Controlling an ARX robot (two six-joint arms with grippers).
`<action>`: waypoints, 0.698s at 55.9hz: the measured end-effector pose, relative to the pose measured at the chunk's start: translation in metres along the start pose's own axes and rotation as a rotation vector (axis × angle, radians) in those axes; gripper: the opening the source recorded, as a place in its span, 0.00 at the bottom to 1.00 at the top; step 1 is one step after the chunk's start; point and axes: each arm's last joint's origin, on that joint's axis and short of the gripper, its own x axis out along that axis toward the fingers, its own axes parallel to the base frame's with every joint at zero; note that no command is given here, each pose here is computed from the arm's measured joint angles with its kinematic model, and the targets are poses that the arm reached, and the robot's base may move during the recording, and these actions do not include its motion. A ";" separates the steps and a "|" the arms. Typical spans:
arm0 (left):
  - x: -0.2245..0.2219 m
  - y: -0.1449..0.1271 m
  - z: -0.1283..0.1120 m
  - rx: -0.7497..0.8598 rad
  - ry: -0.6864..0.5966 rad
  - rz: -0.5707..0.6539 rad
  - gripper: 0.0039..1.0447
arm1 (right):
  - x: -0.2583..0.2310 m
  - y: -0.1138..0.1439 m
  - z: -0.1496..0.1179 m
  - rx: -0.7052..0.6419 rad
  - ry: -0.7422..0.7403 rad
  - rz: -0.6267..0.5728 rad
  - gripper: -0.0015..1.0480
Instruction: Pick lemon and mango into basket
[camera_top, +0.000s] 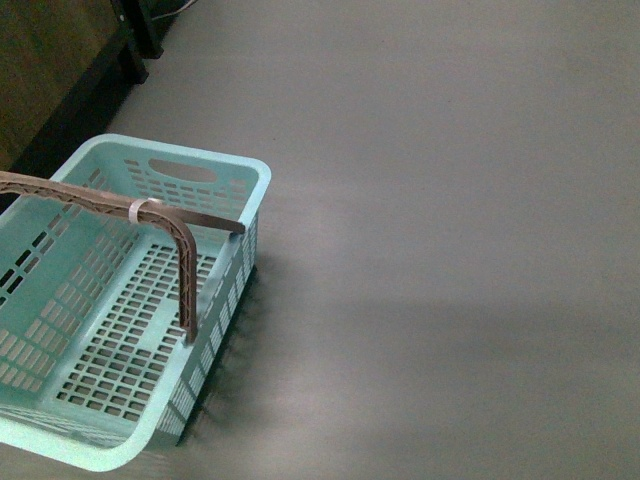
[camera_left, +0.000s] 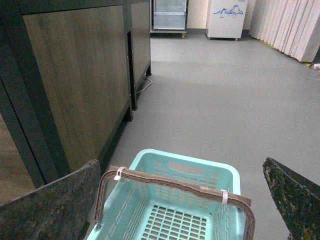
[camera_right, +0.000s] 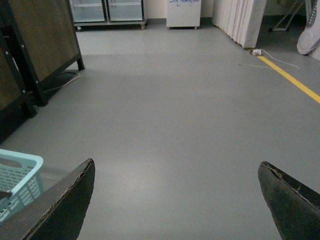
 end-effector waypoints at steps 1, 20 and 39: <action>0.000 0.000 0.000 0.000 0.000 0.000 0.94 | 0.000 0.000 0.000 0.000 0.000 0.000 0.92; 0.000 0.000 0.000 0.000 0.000 0.000 0.94 | 0.000 0.000 0.000 0.000 0.000 0.000 0.92; 0.021 0.026 -0.004 -0.828 0.472 0.316 0.94 | 0.000 0.000 0.000 0.000 0.000 0.000 0.92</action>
